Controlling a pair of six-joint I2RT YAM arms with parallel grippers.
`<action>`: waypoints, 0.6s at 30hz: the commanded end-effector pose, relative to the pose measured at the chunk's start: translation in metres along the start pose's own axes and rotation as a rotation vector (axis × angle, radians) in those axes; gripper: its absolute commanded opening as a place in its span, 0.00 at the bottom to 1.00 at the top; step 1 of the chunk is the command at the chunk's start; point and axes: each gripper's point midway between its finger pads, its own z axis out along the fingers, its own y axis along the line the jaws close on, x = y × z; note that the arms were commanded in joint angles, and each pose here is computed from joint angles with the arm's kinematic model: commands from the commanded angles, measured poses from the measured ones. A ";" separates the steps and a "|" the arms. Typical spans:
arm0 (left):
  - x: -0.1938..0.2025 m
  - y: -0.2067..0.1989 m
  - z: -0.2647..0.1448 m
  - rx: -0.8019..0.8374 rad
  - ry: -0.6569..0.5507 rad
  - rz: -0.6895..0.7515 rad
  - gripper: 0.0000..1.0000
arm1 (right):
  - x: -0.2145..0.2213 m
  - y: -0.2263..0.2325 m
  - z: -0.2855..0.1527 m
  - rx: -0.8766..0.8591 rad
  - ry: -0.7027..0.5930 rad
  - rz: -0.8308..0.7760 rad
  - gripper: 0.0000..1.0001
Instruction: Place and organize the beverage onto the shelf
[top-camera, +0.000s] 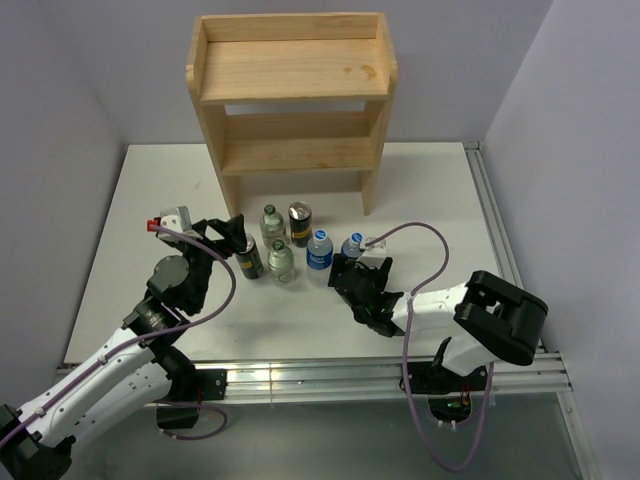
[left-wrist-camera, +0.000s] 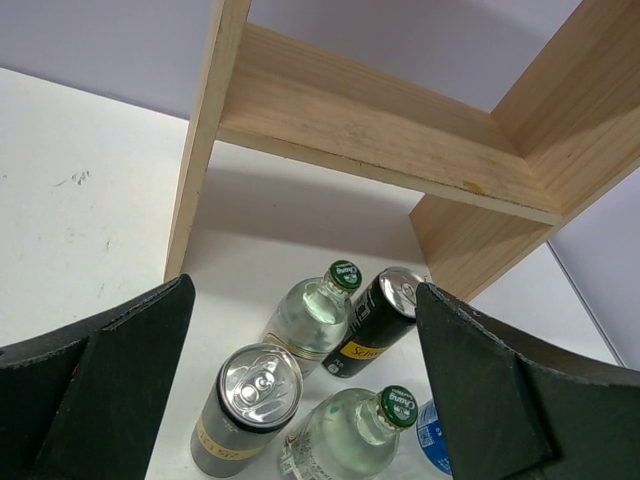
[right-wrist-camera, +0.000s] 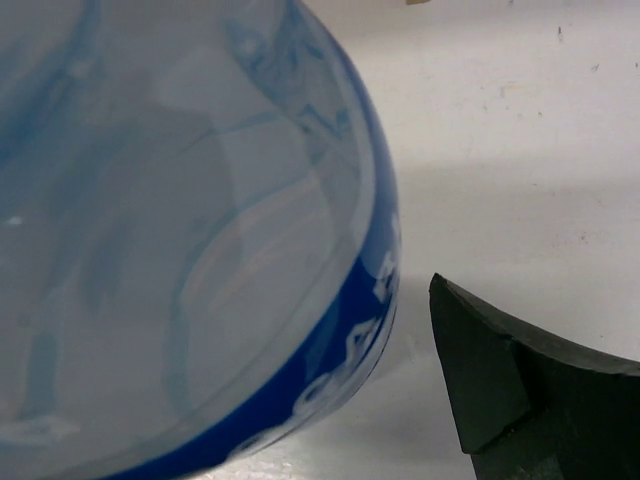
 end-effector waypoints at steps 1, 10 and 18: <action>-0.005 -0.001 0.001 0.001 -0.033 -0.010 0.99 | -0.004 -0.009 0.004 0.061 -0.075 0.043 1.00; -0.002 0.001 0.001 -0.006 -0.032 -0.001 0.99 | 0.005 -0.006 0.012 0.085 -0.100 0.038 0.94; 0.001 0.003 0.002 -0.011 -0.027 0.008 0.99 | 0.012 -0.015 0.015 0.121 -0.114 0.048 0.70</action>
